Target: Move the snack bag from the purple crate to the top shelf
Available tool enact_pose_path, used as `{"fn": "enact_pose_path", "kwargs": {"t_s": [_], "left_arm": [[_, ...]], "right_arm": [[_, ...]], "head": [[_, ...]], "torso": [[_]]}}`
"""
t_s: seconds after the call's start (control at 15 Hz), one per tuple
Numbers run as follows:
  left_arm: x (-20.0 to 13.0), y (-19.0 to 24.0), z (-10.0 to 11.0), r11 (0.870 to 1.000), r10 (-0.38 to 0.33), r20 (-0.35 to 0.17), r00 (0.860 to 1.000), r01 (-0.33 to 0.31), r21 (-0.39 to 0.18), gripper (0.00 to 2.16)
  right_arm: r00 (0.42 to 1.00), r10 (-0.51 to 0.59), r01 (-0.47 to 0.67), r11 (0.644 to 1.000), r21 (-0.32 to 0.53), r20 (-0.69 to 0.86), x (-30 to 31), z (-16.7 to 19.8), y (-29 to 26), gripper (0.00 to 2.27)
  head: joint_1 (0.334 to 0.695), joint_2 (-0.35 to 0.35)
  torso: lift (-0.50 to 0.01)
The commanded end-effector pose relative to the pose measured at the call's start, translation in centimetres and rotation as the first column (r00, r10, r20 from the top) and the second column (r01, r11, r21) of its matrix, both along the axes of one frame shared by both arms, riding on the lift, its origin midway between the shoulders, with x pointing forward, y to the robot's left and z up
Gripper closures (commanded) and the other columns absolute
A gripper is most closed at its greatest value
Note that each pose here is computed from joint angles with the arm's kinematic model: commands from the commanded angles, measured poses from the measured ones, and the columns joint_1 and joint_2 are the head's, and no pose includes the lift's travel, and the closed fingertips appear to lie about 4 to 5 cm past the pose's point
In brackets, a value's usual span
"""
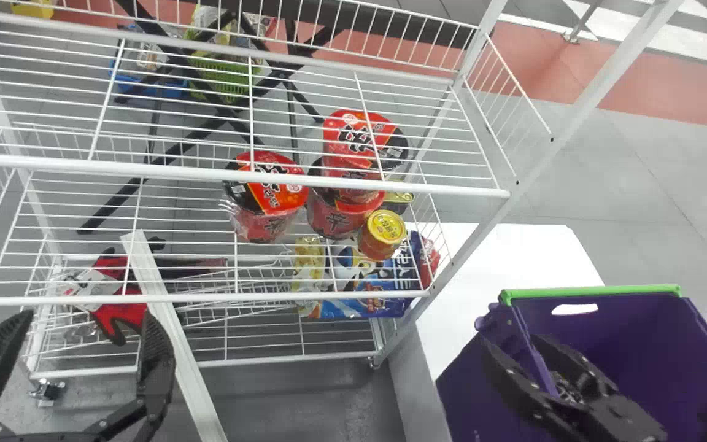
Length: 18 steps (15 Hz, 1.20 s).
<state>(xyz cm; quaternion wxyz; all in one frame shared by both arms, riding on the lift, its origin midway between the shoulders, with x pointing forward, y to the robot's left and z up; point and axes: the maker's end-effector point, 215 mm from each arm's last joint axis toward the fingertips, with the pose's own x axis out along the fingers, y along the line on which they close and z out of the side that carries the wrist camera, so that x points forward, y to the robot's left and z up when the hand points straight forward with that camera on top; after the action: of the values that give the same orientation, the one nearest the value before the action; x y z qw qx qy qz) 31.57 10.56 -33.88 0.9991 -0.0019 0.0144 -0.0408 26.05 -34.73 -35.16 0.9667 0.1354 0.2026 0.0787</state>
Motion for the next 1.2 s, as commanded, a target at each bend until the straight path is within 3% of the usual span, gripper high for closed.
{"fn": "enact_pose_path", "kwargs": {"t_s": [0.0, 0.27, 0.53, 0.67, 0.93, 1.13], "left_arm": [[-0.1, -0.1, -0.3, 1.0, -0.003, -0.004, 1.0, 0.003, -0.001, 0.09], [-0.2, -0.6, -0.5, 1.0, -0.01, -0.007, 1.0, 0.01, -0.005, 0.09], [-0.3, -1.0, -0.9, 1.0, -0.016, -0.015, 1.0, 0.016, -0.007, 0.09], [-0.3, -0.9, -1.1, 1.0, -0.011, -0.016, 1.0, 0.011, -0.005, 0.09], [-0.3, -0.9, -1.1, 1.0, -0.006, -0.014, 1.0, 0.006, 0.001, 0.09], [-0.4, -1.0, -1.5, 1.0, -0.006, -0.025, 1.0, 0.006, 0.006, 0.09]], "right_arm": [[0.99, -0.101, 0.106, 0.993, 0.048, -0.099, -2.1, -1.0, -5.3, 0.14], [0.948, -0.221, 0.248, 0.964, 0.098, -0.228, -6.9, -3.9, -13.5, 0.14], [0.901, -0.328, 0.339, 0.941, -0.011, -0.282, -10.1, -5.9, -18.9, 0.14], [0.91, -0.316, 0.323, 0.946, -0.02, -0.267, -10.7, -5.6, -21.2, 0.14], [0.857, -0.354, 0.315, 0.935, -0.164, -0.374, -13.7, -7.1, -25.6, 0.13], [0.818, -0.28, 0.23, 0.96, -0.161, -0.502, -14.9, -9.3, -25.6, 0.14]], "head": [[0.695, -0.35], [0.695, -0.35], [0.695, -0.35], [0.695, -0.35], [0.695, -0.35], [0.695, -0.35]], "torso": [[-0.468], [-0.468], [-0.468], [-0.468], [-0.468], [-0.468]]}}
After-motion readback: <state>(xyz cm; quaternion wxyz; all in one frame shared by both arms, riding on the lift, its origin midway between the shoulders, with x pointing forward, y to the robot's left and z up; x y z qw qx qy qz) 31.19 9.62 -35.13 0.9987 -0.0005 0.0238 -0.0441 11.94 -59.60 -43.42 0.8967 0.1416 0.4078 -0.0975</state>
